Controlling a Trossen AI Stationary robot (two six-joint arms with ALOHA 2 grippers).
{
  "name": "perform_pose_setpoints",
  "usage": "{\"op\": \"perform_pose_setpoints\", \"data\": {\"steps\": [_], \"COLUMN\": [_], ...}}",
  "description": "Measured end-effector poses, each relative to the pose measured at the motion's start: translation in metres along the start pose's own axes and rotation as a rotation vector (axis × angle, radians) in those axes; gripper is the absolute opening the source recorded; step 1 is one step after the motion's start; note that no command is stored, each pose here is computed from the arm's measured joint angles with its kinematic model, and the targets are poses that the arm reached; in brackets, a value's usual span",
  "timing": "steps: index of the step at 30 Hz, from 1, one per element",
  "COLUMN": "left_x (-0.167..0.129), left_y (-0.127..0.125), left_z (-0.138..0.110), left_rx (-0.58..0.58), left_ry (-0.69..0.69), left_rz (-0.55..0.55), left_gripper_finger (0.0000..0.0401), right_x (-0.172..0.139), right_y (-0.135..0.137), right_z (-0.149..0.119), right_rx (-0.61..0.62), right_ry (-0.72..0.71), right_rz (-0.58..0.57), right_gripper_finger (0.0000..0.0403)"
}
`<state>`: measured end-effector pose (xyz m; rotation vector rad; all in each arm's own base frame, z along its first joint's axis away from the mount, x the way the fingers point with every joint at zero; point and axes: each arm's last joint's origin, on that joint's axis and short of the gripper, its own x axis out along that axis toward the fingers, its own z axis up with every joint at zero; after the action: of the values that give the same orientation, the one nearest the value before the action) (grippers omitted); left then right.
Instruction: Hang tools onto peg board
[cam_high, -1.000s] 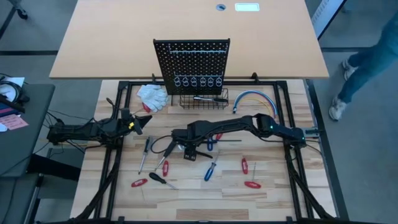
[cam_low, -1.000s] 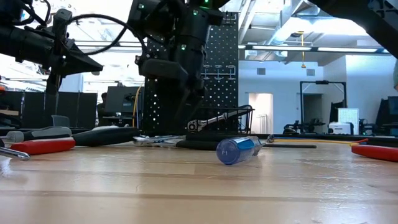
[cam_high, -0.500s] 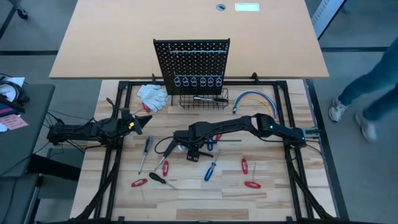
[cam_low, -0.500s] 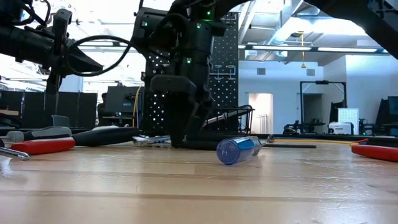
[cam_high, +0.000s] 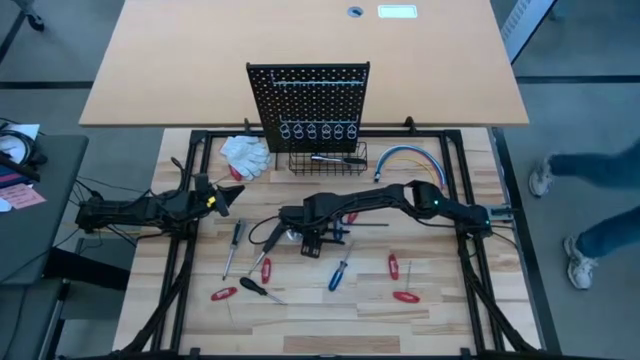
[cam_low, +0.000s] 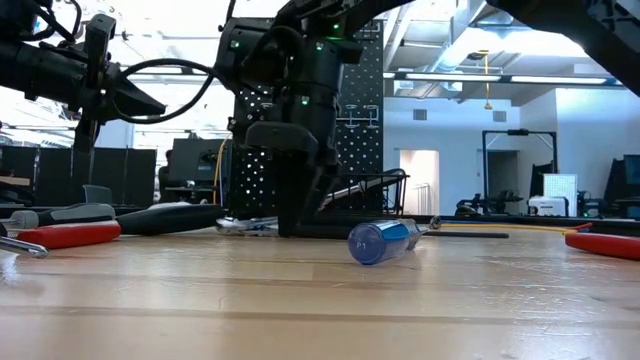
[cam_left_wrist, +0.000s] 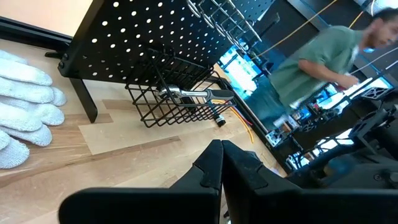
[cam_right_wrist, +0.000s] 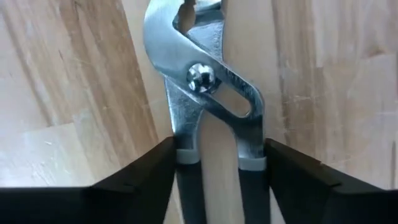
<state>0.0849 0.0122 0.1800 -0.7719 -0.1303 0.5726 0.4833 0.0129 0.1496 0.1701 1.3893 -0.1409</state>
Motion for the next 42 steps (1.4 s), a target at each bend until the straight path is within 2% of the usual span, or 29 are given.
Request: {"op": "perform_pose_setpoints", "data": {"steps": [13, 18, 25, 35, 39, 42], "left_x": [0.0, 0.0, 0.0, 0.0, 0.0, 0.0], "left_y": [0.0, 0.0, 0.0, 0.0, 0.0, 0.0], "left_z": [0.0, 0.0, 0.0, 0.0, 0.0, 0.0], "left_rx": [0.0, 0.0, 0.002, 0.001, 0.0, 0.0], "left_ry": [0.0, 0.0, 0.0, 0.0, 0.0, 0.0], "left_rz": [0.0, 0.0, 0.0, 0.0, 0.0, 0.0], "left_gripper_finger": [0.0, 0.0, 0.0, 0.0, 0.0, 0.0], "right_x": [0.013, 0.014, 0.006, 0.003, 0.002, 0.002], "right_y": [-0.009, -0.01, -0.017, -0.06, -0.07, -0.073], "right_z": [-0.01, -0.009, -0.007, -0.003, -0.003, -0.001], "right_rx": [-0.02, -0.017, -0.013, -0.075, -0.059, -0.061], "right_ry": [0.047, 0.043, 0.029, 0.056, 0.066, 0.053], "right_rz": [-0.012, -0.008, -0.007, 0.007, 0.006, 0.006], "right_gripper_finger": [0.0081, 0.0044, 0.0045, 0.0046, 0.0068, 0.0105]}}
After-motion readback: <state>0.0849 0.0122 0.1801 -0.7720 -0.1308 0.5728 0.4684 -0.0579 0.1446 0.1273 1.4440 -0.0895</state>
